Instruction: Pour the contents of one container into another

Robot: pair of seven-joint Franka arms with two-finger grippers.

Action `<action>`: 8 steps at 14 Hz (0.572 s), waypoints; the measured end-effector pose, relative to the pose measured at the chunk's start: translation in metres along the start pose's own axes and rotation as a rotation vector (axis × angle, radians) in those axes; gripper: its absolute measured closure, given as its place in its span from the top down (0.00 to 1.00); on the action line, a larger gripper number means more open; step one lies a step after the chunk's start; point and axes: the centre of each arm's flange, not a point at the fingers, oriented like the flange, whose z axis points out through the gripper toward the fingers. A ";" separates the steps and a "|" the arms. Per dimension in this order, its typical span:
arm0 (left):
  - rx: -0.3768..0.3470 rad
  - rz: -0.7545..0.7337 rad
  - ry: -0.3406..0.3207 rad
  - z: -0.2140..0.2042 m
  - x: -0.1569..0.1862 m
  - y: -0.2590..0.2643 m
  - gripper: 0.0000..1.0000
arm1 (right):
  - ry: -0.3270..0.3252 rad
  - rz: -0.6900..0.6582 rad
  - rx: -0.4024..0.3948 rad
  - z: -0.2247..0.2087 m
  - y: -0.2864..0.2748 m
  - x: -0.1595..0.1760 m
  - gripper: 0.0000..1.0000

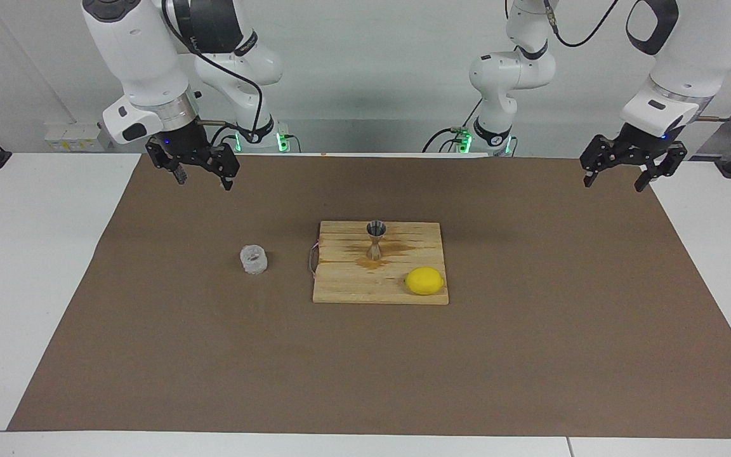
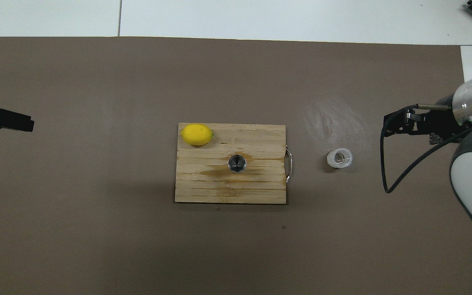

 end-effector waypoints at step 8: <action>0.000 0.000 -0.001 0.000 0.000 0.000 1.00 | 0.017 -0.024 -0.058 -0.002 0.005 -0.001 1.00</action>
